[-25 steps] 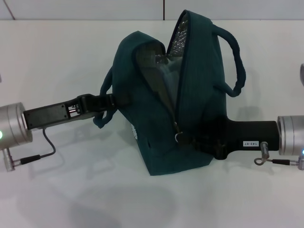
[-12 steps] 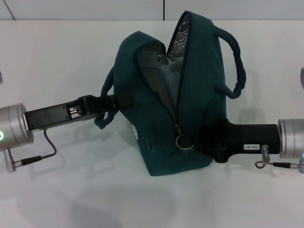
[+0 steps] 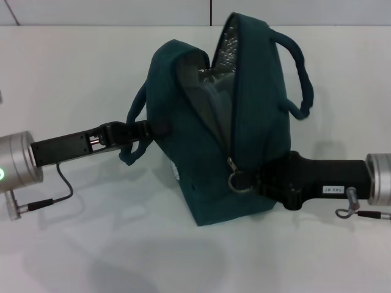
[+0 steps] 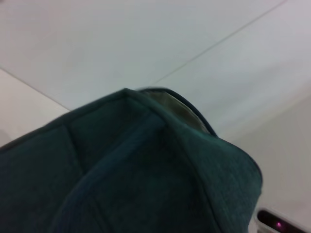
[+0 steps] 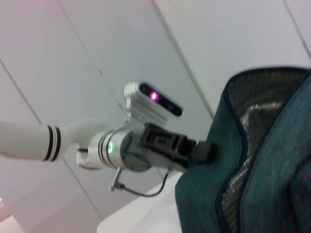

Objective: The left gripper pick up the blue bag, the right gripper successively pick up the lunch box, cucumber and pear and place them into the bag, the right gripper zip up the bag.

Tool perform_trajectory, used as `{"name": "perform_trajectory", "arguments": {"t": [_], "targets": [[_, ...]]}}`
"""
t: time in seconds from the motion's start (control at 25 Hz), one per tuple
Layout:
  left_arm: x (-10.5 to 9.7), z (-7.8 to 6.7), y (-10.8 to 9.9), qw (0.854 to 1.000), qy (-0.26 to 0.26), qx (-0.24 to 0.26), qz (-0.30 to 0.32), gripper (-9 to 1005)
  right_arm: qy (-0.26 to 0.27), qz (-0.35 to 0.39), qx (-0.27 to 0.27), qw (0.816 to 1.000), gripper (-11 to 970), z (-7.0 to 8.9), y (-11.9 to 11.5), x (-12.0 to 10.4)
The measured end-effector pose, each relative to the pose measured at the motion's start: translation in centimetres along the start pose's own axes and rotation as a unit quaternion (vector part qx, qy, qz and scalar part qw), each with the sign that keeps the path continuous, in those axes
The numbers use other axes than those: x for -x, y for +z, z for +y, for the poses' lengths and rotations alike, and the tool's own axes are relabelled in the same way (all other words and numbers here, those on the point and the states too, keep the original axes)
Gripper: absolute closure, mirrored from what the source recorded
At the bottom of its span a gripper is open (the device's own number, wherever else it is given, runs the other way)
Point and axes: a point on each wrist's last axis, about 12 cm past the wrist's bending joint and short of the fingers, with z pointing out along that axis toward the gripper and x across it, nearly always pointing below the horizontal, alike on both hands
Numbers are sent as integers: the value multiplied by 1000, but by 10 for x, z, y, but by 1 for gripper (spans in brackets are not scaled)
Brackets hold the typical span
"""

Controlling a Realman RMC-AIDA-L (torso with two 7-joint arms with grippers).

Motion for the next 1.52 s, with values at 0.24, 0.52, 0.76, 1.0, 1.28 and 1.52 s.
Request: {"name": "perform_trajectory", "arguments": {"t": [0.24,0.52,0.76,1.0,1.28,1.52], "targets": [[3,-3,2,1000,21,-11,4,903,-3,-36,11,999,940,4,-9,6],[4,-3,3,1000,26,-11,4,883,4,-28,2,1000,940,2,-9,3],[4,-3,3,1000,27,-12,3,866,3,-7,-5,1000,941,0,-7,-2],[5,-3,3,1000,27,-14,-1,866,5,3,-9,1000,942,0,-6,-5],[5,-3,3,1000,27,-14,-2,867,5,26,-28,999,941,-5,0,-10],[5,-3,3,1000,27,-13,-2,867,1,36,-36,999,941,-8,4,-9]]}}
